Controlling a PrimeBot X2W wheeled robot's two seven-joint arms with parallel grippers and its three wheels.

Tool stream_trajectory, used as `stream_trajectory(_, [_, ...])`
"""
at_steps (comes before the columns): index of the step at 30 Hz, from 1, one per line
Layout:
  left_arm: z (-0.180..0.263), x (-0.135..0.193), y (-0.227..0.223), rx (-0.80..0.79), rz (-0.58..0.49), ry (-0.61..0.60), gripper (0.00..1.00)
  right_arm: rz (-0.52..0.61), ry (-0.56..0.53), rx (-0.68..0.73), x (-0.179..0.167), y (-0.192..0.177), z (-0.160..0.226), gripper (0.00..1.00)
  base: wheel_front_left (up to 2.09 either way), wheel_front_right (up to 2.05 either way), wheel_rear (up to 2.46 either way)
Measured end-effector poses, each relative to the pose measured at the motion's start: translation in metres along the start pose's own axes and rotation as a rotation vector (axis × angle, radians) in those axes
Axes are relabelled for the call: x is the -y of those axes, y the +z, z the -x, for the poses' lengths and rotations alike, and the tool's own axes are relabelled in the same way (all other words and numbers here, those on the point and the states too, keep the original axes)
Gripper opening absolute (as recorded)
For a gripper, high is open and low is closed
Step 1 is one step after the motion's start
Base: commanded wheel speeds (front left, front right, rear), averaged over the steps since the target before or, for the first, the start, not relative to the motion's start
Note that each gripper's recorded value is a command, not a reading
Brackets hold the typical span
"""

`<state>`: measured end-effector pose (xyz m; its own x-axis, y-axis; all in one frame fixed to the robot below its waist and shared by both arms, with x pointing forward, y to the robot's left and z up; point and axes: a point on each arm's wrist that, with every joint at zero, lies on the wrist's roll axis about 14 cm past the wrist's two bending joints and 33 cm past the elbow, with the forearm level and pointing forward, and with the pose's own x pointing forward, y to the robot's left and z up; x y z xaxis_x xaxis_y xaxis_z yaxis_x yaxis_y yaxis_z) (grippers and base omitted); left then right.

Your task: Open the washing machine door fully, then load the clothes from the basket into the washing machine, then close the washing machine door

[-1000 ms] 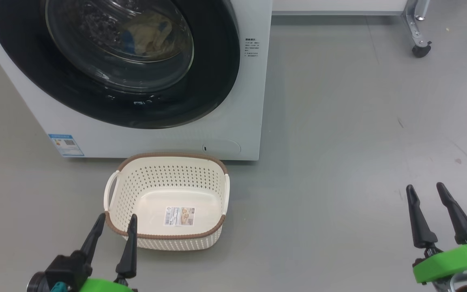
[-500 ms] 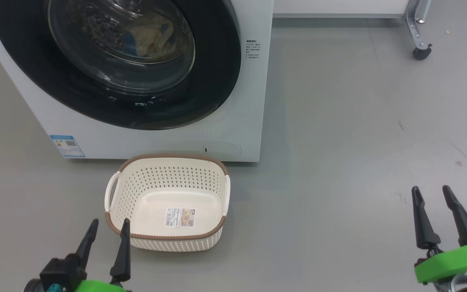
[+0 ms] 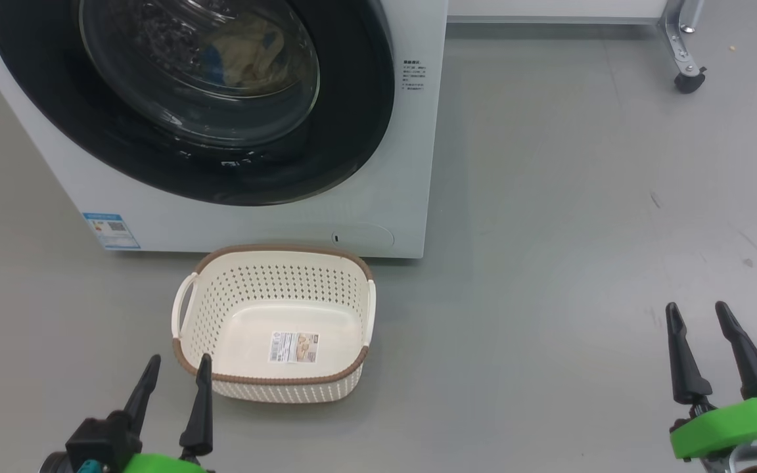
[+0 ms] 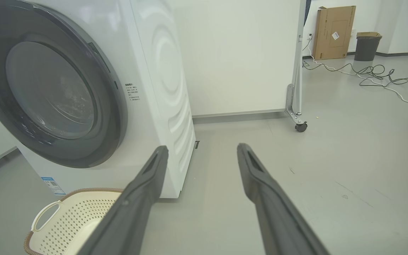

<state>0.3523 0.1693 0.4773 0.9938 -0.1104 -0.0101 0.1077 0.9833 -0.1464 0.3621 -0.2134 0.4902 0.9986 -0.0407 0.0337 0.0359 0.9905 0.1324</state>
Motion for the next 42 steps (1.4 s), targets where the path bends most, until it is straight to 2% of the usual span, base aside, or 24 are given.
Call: stream_trajectory(42, [-0.002, -0.003, 0.016, 0.052, 0.001, 0.020, 1.00, -0.003, 0.031, -0.013, -0.010, -0.004, -0.001, 1.00, 0.00, 0.00, 0.00])
